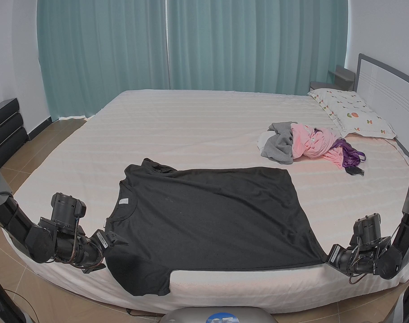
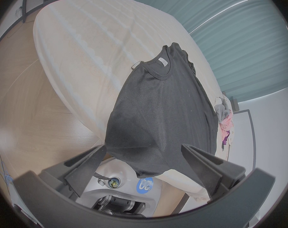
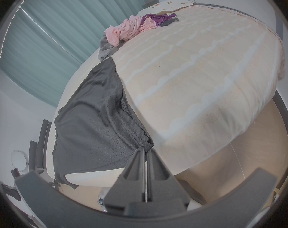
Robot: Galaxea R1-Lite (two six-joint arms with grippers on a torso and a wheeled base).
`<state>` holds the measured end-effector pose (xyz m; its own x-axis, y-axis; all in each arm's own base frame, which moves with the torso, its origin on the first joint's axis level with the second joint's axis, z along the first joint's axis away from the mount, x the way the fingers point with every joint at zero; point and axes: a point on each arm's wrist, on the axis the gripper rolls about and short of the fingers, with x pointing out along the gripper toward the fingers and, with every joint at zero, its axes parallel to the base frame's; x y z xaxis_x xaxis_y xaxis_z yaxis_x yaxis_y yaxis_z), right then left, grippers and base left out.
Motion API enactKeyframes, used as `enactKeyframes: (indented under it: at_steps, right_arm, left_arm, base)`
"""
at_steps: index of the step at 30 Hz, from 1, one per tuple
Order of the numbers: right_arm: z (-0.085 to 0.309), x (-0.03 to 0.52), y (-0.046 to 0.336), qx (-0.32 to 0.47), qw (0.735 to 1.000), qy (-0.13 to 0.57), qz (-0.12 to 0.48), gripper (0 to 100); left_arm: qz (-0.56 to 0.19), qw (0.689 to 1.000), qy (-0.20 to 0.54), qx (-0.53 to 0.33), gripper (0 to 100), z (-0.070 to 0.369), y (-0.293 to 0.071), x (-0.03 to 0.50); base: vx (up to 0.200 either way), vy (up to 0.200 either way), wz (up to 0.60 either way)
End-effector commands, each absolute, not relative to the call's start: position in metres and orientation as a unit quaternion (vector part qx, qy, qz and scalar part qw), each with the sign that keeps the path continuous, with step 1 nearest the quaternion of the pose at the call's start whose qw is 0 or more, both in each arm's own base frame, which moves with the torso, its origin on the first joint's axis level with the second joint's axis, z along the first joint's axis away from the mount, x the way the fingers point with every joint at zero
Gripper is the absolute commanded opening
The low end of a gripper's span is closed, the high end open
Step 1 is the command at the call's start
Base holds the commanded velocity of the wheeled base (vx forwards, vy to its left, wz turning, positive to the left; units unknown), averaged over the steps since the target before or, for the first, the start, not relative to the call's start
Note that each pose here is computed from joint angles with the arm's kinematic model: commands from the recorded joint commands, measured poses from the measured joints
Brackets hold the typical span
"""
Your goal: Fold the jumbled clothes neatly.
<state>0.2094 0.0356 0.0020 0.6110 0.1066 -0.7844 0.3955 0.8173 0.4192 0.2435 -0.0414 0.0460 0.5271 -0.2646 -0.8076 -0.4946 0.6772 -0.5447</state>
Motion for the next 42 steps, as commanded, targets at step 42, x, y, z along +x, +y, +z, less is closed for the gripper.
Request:
enactKeyframes:
  at_steps: [42]
  right_arm:
    - [0.025,0.237,0.044,0.317,0.875,0.367,-0.009,100]
  left_arm:
    - [0.078,0.785,0.450,-0.418,100,0.059,-0.033,0.250]
  base:
    - [0.000,0.043,0.00]
